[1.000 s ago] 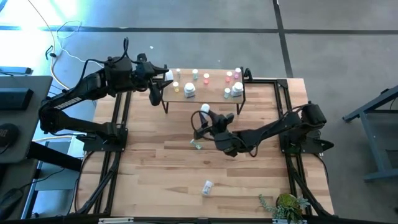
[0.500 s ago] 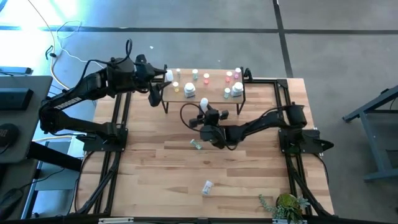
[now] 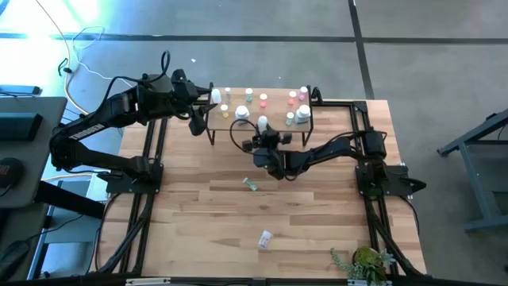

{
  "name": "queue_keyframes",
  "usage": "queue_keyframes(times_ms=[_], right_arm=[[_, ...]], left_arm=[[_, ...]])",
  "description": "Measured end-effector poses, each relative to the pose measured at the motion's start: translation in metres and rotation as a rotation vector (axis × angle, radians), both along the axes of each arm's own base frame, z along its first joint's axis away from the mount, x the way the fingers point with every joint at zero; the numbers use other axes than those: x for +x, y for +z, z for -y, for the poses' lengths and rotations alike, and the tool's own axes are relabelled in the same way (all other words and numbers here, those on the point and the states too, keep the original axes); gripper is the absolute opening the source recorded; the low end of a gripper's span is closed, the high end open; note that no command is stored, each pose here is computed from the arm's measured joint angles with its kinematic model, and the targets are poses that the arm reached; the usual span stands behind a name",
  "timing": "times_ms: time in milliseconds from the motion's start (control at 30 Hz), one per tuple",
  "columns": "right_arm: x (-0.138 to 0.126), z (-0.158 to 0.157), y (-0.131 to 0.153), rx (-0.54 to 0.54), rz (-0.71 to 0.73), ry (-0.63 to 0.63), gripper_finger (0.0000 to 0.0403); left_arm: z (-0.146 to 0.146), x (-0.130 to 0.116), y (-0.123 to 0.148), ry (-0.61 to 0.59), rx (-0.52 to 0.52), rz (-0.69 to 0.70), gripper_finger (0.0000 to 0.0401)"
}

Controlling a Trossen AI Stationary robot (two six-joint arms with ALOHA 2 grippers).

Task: Pick and place medicine bottles onto shelf by color
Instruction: Put the white pill bottle on the shelf

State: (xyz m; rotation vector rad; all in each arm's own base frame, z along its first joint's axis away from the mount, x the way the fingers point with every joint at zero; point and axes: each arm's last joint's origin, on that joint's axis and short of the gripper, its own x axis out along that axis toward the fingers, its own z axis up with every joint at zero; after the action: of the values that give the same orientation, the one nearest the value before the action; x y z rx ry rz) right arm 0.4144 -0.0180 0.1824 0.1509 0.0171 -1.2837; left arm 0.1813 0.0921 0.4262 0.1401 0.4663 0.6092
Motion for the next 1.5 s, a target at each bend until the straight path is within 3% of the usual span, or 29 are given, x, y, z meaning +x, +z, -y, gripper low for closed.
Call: queue_keyframes(times_ms=[567,1167,1500], right_arm=[[0.001,0.043,0.001,0.067,0.014,0.074,0.0140],[0.001,0.041,0.000,0.070,0.002,0.090,0.0141],[0.001,0.033,-0.003,0.054,-0.057,0.103,0.0197]], left_arm=[[0.000,0.000,-0.001,0.006,0.007,-0.016,0.0204],[0.000,-0.001,-0.002,0.005,0.002,-0.029,0.0204],[0.000,-0.001,-0.003,0.005,-0.001,-0.036,0.0204]])
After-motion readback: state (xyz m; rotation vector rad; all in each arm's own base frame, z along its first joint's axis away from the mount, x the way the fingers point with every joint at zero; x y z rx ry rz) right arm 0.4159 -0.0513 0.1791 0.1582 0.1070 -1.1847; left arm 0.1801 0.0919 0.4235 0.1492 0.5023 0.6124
